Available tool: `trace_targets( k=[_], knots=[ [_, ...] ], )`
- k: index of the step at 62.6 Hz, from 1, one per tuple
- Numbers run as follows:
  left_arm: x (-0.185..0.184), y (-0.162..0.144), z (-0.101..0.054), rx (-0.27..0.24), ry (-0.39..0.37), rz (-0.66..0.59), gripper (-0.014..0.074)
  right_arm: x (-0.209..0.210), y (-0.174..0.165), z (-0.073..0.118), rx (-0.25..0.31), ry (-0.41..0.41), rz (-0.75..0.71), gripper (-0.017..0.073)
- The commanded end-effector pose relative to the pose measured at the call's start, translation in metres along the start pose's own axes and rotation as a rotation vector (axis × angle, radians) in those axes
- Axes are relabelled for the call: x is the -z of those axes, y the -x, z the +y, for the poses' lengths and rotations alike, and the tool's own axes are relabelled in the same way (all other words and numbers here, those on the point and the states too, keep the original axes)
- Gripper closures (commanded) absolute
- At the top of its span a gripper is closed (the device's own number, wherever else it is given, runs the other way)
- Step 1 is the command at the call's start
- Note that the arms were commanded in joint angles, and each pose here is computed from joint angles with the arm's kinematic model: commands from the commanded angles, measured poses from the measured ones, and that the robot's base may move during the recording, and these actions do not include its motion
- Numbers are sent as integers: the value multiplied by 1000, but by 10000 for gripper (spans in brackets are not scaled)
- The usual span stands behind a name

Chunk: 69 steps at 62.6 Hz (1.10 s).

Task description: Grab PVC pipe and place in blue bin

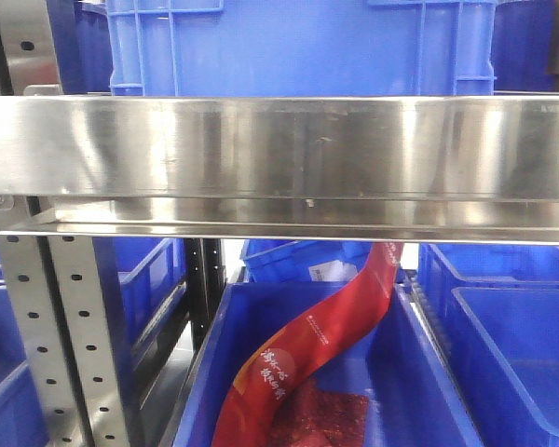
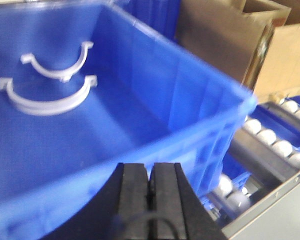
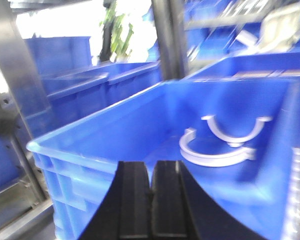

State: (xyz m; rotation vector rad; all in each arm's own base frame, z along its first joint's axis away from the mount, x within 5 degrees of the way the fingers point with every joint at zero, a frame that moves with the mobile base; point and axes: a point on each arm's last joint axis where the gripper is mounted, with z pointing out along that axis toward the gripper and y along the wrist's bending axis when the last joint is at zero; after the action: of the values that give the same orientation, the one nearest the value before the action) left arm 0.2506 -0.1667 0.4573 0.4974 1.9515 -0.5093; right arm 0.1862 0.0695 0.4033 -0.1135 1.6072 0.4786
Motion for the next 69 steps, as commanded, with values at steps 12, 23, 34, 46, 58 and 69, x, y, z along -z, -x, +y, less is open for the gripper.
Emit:
trace_targets(
  k=[12,23,34,46,58,69],
  knots=[
    [43,-46,6,8,10,-188,704,32,-25,-5,14,-2,7,727],
    [75,-85,22,46,73,-278,704,49,-36,-4,15,22,46,727],
    [101,-111,29,58,110,-397,704,61,-33,0,1,49,48,727],
    [117,-120,27,37,114,-425,704,64,-33,1,-12,58,48,727],
    [121,-119,27,36,113,-443,704,65,-34,1,-12,60,56,727],
    [121,-119,27,36,113,-443,704,65,-34,1,-12,60,56,727]
  ],
)
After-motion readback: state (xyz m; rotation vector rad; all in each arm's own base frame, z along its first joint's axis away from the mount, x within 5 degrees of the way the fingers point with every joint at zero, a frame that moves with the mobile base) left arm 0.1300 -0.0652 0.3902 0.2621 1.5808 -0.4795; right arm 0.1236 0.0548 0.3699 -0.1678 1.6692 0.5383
